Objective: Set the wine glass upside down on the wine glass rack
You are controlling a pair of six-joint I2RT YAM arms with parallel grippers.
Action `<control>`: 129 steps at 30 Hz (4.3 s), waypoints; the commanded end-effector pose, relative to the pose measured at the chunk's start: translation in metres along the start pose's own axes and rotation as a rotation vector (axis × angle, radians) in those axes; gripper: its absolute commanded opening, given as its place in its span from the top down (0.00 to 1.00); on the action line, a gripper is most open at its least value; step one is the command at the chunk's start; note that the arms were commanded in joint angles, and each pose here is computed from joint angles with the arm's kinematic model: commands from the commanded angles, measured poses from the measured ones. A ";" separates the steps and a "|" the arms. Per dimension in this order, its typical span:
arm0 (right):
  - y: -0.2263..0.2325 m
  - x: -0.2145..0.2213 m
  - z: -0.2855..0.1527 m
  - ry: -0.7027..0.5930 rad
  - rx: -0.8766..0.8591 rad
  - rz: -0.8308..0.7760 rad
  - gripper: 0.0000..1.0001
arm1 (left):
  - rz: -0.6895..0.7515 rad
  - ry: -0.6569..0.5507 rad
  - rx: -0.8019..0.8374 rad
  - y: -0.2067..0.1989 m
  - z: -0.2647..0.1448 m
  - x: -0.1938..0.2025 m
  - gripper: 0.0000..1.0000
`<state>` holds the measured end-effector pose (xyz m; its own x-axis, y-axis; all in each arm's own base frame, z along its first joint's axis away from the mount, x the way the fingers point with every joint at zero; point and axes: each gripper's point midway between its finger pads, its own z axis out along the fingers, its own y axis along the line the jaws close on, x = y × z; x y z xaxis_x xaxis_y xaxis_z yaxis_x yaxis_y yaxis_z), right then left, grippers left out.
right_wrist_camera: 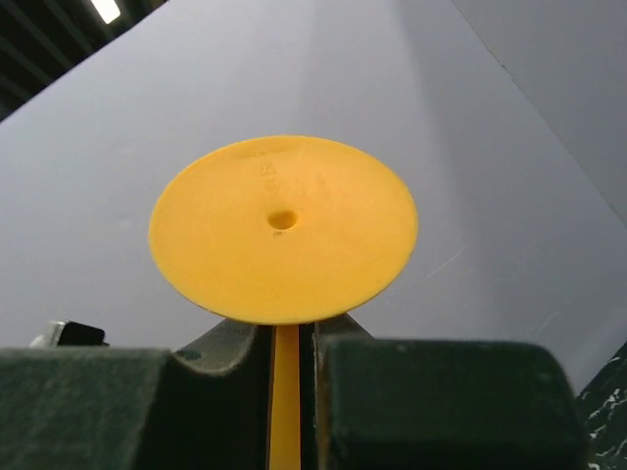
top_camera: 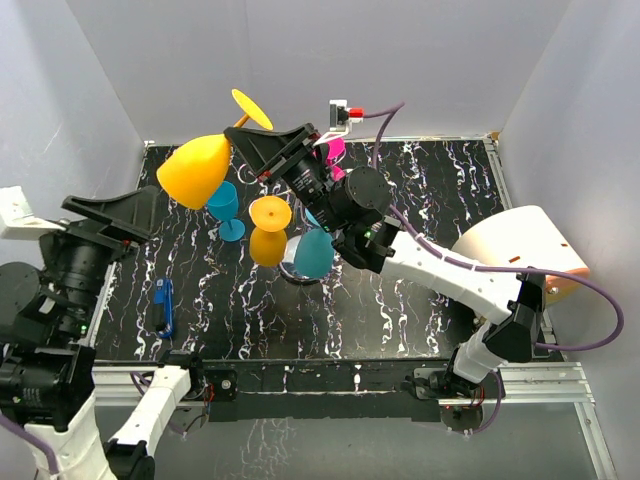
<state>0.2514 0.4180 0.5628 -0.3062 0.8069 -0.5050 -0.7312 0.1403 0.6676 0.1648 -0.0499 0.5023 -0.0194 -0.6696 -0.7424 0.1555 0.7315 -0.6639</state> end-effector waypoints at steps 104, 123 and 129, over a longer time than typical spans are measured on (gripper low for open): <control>0.010 -0.014 -0.150 0.250 -0.205 -0.418 0.31 | -0.326 0.288 0.020 0.016 0.102 0.078 1.00; -0.017 -0.067 -0.199 0.098 0.007 -0.356 0.32 | -0.452 0.383 0.048 0.031 0.130 0.119 1.00; -0.019 -0.070 -0.201 0.087 0.025 -0.359 0.32 | -0.491 0.392 0.067 0.028 0.135 0.121 1.00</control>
<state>0.1636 0.2538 0.4658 -0.1056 0.6177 -0.7793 -0.7961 0.4171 0.4385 0.3031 -0.1192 0.3877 -0.4443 -0.8244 -0.3505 0.0262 0.3791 -0.9250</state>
